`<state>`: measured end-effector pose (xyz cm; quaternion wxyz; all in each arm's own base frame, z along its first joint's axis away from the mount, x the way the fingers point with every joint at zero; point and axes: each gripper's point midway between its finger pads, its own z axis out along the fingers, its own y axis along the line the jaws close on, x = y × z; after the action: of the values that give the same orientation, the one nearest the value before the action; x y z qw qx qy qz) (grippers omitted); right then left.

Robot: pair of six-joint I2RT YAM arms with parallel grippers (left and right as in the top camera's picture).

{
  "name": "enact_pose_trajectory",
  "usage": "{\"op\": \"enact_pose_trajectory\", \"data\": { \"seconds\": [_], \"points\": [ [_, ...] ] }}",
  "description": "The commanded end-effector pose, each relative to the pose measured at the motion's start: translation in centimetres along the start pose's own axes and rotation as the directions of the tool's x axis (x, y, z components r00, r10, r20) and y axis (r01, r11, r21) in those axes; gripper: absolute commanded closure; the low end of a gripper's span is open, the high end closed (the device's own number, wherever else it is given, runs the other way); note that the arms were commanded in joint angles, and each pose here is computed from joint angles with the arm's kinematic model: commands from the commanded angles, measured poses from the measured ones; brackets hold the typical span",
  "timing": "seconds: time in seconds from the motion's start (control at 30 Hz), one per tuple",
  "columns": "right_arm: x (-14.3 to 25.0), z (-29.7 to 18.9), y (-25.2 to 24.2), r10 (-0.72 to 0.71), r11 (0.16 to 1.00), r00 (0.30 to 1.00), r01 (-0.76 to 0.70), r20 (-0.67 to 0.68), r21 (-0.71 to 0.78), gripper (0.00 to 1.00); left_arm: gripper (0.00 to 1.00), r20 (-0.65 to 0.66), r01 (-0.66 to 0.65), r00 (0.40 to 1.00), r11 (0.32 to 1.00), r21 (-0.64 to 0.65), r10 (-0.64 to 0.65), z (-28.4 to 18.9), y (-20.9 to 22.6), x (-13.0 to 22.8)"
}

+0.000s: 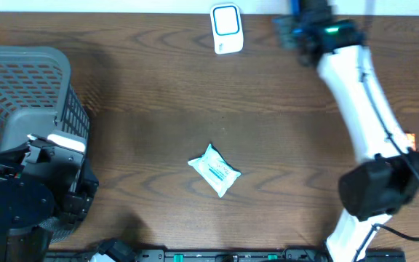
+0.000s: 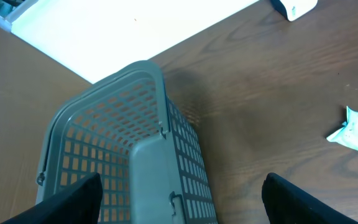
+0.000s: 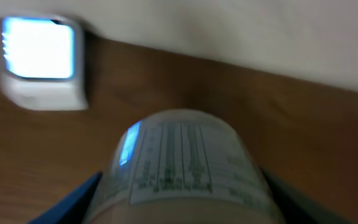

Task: Scan the item barcode
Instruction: 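Swing the right arm right and set the jar at the table's right edge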

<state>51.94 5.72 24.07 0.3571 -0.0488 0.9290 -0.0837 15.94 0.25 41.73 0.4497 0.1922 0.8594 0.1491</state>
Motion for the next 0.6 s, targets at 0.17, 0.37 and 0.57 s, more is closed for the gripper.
{"op": "enact_pose_trajectory", "data": {
  "seconds": [0.17,0.37,0.57],
  "points": [
    [10.1,2.7,-13.1,0.59,0.807,0.766,-0.551,-0.256,0.212,0.57,0.18,0.003,0.001,1.0,1.0,-0.009,0.0,-0.1,0.2,0.1],
    [15.9,3.4,-19.0,0.78,0.625,0.569,-0.696,-0.26,0.353,0.56,0.18,0.003,0.001,1.0,1.0,-0.009,0.0,-0.1,0.2,0.1],
    [20.6,5.0,-21.8,0.832,0.554,0.497,-0.721,-0.246,0.416,0.51,0.18,0.003,0.001,1.0,1.0,-0.009,0.0,-0.1,0.2,0.1]
  ]
}}
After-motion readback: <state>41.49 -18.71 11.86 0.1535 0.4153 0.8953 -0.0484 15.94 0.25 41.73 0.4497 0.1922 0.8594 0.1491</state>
